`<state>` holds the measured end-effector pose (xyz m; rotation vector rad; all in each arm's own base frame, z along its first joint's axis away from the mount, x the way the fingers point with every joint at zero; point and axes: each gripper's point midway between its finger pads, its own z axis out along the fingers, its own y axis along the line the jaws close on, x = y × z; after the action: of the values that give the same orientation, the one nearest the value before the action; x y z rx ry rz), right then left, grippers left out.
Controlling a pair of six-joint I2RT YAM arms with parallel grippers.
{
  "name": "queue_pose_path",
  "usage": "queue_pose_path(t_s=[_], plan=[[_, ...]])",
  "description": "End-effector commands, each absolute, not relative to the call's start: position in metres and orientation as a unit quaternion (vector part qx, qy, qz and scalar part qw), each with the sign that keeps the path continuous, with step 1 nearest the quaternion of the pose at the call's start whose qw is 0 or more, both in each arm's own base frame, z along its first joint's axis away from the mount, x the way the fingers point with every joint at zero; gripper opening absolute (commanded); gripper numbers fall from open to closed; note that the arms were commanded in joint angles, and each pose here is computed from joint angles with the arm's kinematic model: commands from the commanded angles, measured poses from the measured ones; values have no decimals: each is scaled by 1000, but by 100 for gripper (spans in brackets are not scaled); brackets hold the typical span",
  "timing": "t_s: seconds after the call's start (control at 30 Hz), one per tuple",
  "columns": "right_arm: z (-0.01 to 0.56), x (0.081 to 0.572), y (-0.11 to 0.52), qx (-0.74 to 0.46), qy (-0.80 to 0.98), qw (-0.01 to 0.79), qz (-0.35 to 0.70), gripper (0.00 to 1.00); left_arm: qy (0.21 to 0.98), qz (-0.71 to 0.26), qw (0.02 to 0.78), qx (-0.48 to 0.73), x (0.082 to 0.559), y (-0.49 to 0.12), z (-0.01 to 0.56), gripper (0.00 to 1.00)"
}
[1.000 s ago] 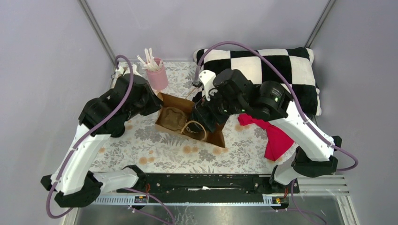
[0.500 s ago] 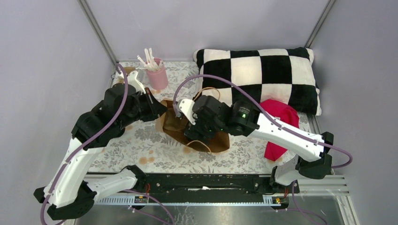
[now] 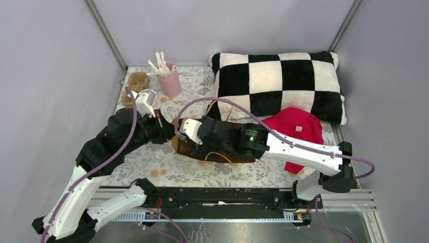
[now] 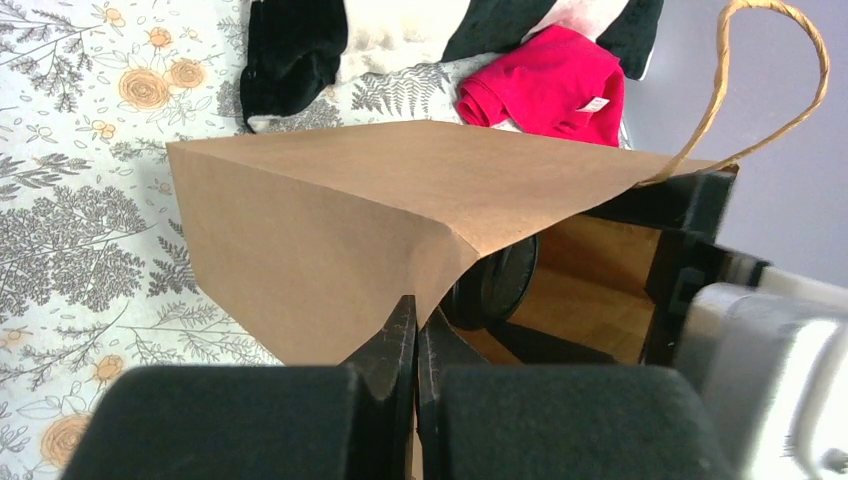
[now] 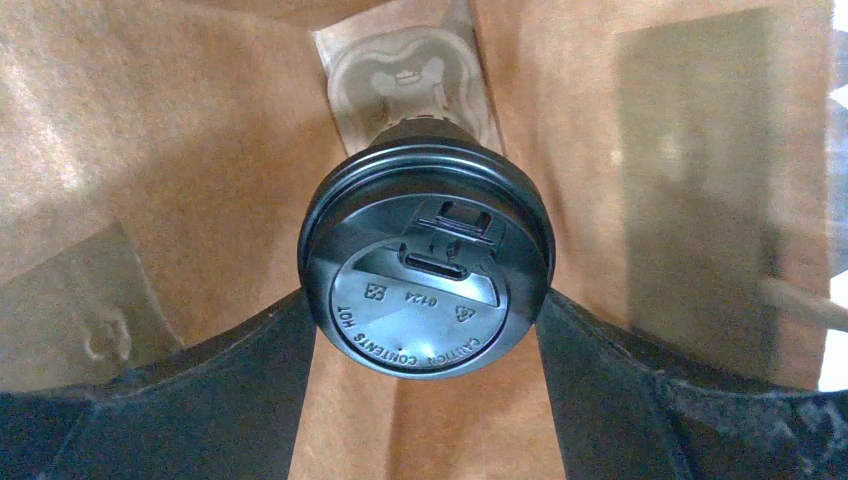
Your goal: Pack the takeout coffee
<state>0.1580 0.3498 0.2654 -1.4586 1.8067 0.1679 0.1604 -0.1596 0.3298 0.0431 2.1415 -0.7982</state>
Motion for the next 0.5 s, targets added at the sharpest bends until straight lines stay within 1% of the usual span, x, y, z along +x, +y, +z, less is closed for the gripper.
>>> queue_pose_path(t_s=[0.0,0.23,0.37,0.47], plan=[[252,153,359,-607,686,400,43,62,812,-351,466,24,168,-165,349,0],[232,128,366,-638,674,368,55,62,798,-357,485,21,168,-161,330,0],[228,133,368,-633,680,368,37,62,787,-355,503,34,169,-161,324,0],[220,138,368,-631,685,363,13,62,790,-347,503,45,172,-162,314,0]])
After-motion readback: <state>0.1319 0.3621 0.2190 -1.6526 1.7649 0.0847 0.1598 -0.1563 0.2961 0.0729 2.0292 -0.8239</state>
